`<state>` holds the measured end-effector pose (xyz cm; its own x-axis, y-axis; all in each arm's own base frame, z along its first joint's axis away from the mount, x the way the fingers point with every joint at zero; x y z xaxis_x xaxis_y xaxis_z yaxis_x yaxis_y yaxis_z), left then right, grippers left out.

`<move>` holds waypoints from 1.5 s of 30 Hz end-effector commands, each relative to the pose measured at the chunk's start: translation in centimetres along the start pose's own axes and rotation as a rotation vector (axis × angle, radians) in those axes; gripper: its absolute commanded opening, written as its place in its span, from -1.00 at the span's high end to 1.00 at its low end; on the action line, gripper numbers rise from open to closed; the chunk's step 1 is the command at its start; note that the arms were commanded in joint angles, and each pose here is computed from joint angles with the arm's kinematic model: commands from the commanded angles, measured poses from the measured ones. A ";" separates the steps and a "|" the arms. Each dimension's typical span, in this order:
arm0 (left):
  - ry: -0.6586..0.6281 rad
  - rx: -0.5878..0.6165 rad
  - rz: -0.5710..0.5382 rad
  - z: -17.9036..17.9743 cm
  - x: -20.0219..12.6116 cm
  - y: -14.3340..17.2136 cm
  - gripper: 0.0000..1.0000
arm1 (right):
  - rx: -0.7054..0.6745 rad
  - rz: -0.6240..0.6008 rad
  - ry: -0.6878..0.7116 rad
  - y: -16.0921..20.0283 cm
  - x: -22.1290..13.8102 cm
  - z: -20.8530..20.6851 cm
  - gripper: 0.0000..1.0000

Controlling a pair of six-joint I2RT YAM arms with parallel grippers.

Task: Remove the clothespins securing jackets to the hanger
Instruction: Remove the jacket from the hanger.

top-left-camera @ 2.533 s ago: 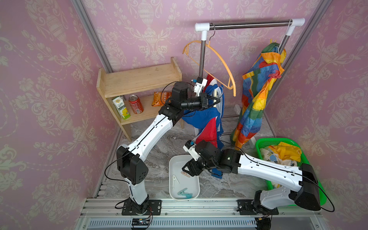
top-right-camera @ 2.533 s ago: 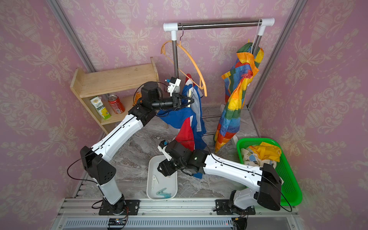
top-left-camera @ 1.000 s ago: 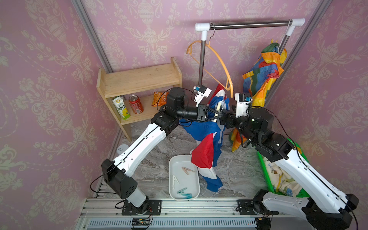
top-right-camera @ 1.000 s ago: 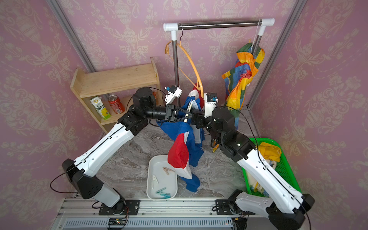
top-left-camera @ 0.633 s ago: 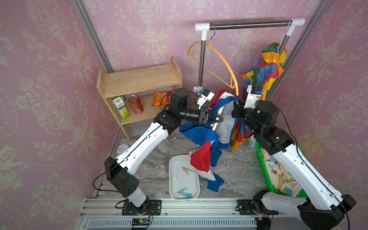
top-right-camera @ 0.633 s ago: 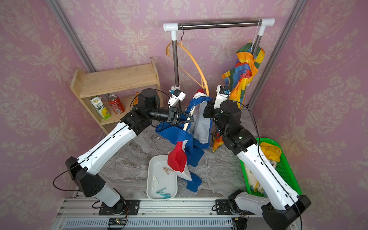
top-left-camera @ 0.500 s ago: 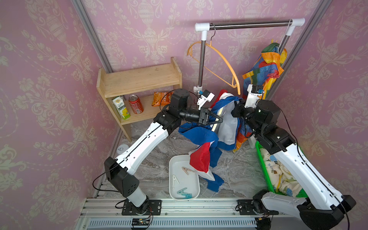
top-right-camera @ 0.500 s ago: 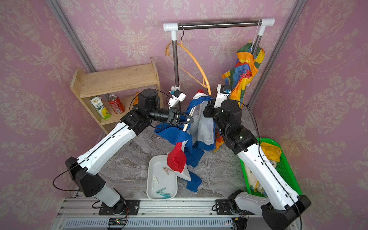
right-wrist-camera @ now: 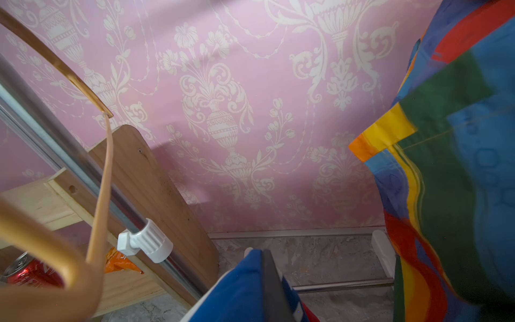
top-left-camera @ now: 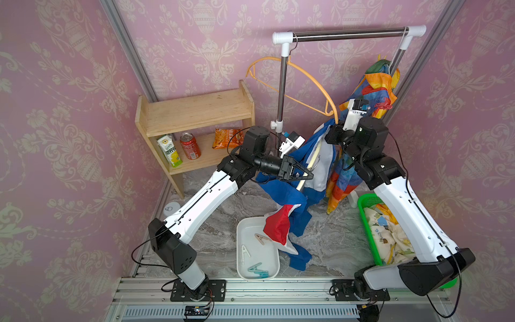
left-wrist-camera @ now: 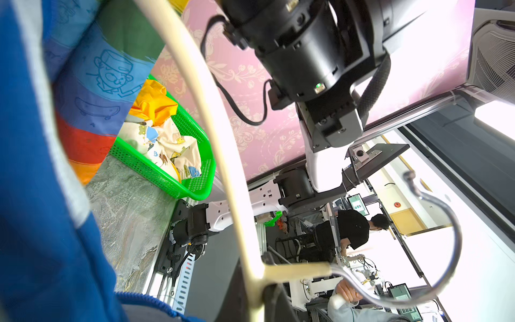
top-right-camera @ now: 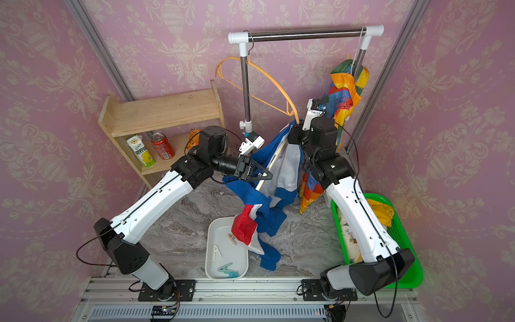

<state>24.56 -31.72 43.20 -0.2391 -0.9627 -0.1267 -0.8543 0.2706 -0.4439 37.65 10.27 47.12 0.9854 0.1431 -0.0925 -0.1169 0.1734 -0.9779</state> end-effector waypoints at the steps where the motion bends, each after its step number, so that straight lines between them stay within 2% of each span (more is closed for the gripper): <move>1: 0.055 0.048 0.066 -1.9 0.2 1.2 1.00 | 0.049 -0.072 0.011 -2.2 0.4 -0.6 0.97; 10: 0.051 0.065 0.070 -2.7 0.1 1.6 1.00 | 0.082 -0.035 0.049 -1.9 2.3 -3.1 0.97; 16: 0.058 0.105 0.058 -3.7 -0.2 1.4 1.00 | 0.142 0.029 0.083 -0.2 3.2 -5.5 0.97; 23: 0.098 0.167 0.036 -6.2 -0.8 1.0 1.00 | 0.195 0.075 0.081 0.9 4.6 -6.1 0.96; 29: 0.105 0.192 0.021 -6.9 -1.1 1.3 1.00 | 0.211 0.118 0.058 2.5 4.7 -5.6 0.97; 38: 0.118 0.238 -0.002 -7.4 -1.3 0.4 1.00 | 0.169 0.199 0.010 5.3 3.2 -3.9 0.97; 45: 0.114 0.293 -0.056 -7.8 -2.2 -0.9 1.00 | 0.102 0.139 -0.032 1.2 -1.3 -1.2 0.98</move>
<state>23.72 -31.52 46.68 -0.2493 -0.9656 -0.0742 -0.7858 0.2464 -0.5672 39.39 9.48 40.89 0.9224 0.2151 -0.3209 -0.3711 0.2631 -0.8905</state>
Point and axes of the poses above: each gripper's point midway between its finger pads, its own x axis out along the fingers, its own z axis along the line the jaws close on, y = z × x, the point moved 6 cm from there along -x, back along the fingers, and after that the axes turned 5 degrees about -x, right-handed, at the moved point
